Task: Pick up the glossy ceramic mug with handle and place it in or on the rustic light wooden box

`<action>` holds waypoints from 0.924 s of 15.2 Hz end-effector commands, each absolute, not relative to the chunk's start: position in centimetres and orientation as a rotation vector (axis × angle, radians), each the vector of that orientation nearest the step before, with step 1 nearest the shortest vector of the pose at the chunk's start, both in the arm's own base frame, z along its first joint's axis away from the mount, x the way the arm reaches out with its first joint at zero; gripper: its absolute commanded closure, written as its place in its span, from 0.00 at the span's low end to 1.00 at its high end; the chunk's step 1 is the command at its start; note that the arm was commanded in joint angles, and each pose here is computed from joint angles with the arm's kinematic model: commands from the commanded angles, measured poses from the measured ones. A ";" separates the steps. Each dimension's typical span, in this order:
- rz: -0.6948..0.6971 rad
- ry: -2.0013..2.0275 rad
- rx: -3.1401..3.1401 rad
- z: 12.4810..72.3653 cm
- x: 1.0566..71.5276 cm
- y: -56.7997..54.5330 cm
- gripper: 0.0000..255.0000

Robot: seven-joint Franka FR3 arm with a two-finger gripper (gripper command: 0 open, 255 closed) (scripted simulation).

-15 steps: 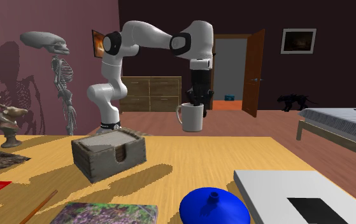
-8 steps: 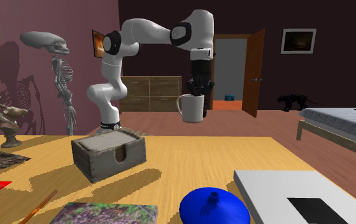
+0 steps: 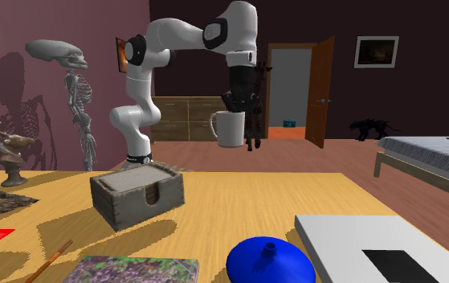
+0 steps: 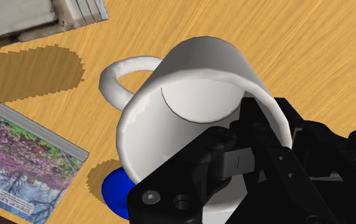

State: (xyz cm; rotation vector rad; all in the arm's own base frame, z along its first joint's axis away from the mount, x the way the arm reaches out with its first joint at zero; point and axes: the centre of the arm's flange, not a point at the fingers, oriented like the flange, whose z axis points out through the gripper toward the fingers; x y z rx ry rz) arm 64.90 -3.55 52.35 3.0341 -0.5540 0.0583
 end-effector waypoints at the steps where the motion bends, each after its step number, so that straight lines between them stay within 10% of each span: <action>1: 0.058 -0.554 3.034 52.5 63.2 -5.5 1.00; 14: 0.058 -0.554 3.034 53.8 51.9 -18.3 1.00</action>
